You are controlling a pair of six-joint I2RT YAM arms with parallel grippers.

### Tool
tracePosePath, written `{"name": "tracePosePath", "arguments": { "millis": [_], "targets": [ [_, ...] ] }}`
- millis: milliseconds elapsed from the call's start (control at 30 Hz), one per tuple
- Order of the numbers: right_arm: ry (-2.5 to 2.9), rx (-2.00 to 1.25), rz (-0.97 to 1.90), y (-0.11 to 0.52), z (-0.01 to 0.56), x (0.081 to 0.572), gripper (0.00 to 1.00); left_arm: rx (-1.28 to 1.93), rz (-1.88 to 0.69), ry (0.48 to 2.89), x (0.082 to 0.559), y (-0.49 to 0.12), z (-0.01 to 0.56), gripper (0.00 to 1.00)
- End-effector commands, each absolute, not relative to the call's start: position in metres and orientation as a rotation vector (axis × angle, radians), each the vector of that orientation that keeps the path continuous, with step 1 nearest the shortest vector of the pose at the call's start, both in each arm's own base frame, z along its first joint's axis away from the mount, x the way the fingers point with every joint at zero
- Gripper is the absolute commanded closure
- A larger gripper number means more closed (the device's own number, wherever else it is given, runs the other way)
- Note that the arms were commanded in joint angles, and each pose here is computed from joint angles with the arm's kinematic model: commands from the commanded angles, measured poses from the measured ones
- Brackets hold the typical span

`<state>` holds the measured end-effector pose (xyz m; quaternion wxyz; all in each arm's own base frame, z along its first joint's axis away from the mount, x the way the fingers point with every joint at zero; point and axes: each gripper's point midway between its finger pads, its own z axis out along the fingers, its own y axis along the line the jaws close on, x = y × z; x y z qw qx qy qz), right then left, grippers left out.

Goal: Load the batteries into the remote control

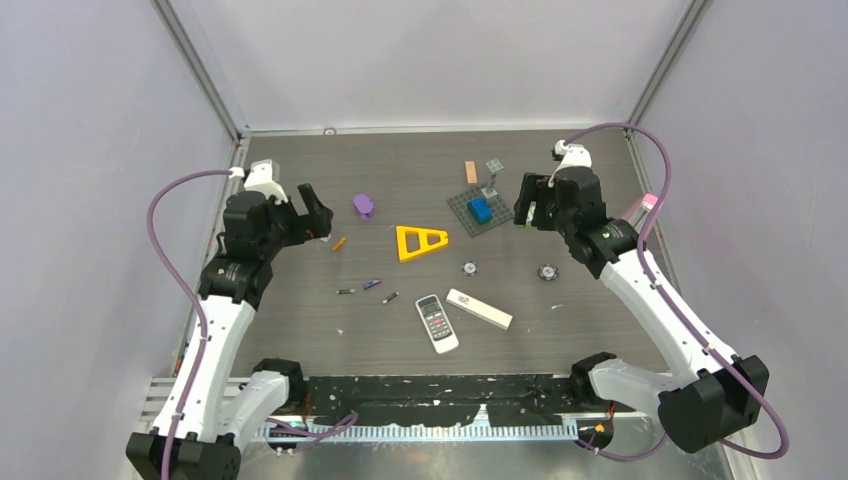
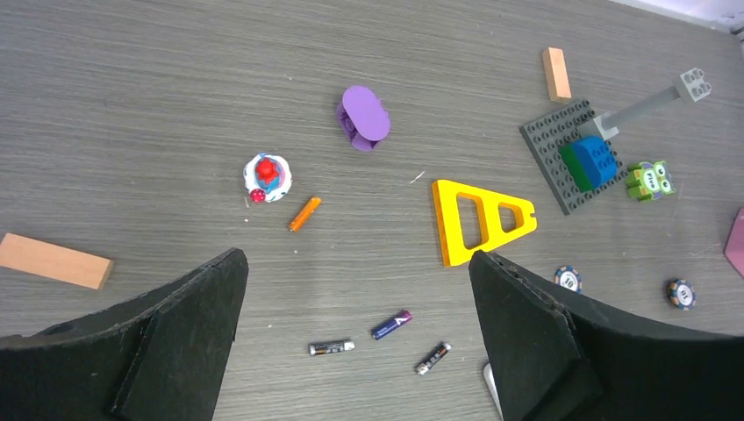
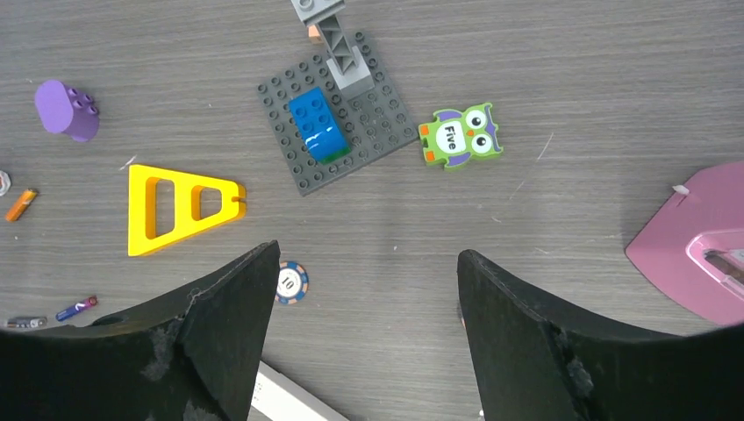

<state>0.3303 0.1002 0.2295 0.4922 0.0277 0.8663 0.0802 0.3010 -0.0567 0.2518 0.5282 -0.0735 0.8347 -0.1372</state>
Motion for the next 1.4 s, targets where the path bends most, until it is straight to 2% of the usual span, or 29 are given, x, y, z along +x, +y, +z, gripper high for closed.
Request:
{"name": "tracePosePath", "arguments": {
  "millis": [0, 267, 467, 700, 1000, 1200, 1367],
  "targets": [
    [2.113, 0.042, 0.206, 0.100, 0.231, 0.323, 0.21, -0.238, -0.381, 1.932, 0.303, -0.058, 0.275, 0.00],
    [2.165, -0.136, 0.490, 0.146, 0.211, 0.299, 0.21, -0.225, -0.489, 1.953, 0.296, -0.070, 0.265, 0.00],
    [2.133, -0.267, 0.572, 0.175, 0.207, 0.277, 0.21, -0.130, -0.613, 1.985, 0.281, -0.091, 0.259, 0.00],
    [2.138, -0.471, 0.658, 0.239, 0.184, 0.229, 0.21, -0.146, -0.608, 1.956, 0.265, -0.087, 0.260, 0.00],
    [2.262, -0.644, 0.414, 0.265, 0.121, 0.193, 0.21, -0.143, -0.642, 1.959, 0.262, -0.092, 0.260, 0.00],
    [2.345, -0.532, 0.208, 0.240, 0.091, 0.197, 0.26, -0.147, -0.625, 1.982, 0.263, -0.090, 0.254, 0.00],
    [2.343, -0.597, 0.029, 0.218, 0.073, 0.203, 0.22, -0.151, -0.620, 2.001, 0.262, -0.090, 0.245, 0.01]
  ]
}}
